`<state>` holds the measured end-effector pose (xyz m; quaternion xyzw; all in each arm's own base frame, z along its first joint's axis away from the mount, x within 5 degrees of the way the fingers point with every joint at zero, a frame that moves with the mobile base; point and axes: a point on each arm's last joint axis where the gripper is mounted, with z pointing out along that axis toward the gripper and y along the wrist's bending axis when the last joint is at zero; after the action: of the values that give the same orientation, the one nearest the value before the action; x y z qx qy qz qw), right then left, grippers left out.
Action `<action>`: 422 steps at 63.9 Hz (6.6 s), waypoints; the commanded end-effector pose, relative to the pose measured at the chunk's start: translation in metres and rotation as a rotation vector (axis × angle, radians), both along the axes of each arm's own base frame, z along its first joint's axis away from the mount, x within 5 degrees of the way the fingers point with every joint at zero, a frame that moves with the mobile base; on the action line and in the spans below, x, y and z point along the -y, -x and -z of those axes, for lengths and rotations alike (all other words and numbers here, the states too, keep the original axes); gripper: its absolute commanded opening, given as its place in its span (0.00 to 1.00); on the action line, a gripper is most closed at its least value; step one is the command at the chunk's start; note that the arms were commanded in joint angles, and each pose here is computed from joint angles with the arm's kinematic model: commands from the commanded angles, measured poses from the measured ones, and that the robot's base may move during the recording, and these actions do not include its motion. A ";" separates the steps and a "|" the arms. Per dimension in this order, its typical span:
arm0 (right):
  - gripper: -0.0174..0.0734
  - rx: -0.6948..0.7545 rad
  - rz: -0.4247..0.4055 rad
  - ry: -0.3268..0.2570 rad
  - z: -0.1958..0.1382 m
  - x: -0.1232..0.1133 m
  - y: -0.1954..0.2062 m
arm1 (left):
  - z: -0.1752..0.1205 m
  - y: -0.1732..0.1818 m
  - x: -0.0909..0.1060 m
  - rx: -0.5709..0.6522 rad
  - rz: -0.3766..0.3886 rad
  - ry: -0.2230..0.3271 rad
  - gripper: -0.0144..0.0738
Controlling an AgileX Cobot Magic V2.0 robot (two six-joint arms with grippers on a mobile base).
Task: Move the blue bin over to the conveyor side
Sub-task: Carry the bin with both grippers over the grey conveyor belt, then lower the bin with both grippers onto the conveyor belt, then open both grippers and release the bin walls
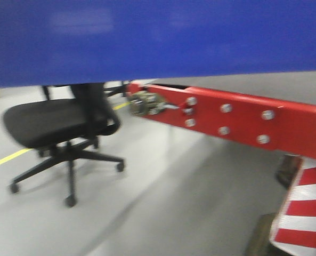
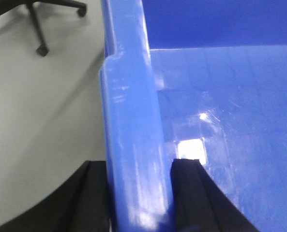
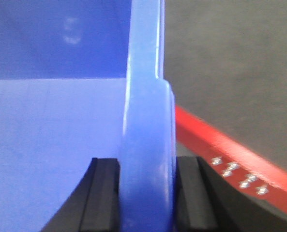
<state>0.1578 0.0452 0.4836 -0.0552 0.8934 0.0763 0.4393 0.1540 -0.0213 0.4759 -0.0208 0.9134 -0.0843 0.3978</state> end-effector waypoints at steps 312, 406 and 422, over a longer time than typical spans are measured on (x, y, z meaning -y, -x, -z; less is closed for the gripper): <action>0.09 0.110 -0.020 -0.025 0.144 -0.038 -0.116 | 0.132 -0.126 0.011 -0.045 -0.019 -0.020 0.14; 0.76 0.092 0.019 0.042 0.086 -0.029 -0.109 | 0.076 -0.115 0.010 0.138 -0.019 -0.001 0.74; 0.07 0.230 0.027 -0.004 0.039 -0.022 -0.086 | 0.028 -0.089 0.007 0.308 -0.021 0.019 0.23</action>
<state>0.2529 0.0706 0.4299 -0.0456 0.8537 0.0693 0.5141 0.2521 -0.0279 0.4348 -0.0241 0.8546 -0.0844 0.5118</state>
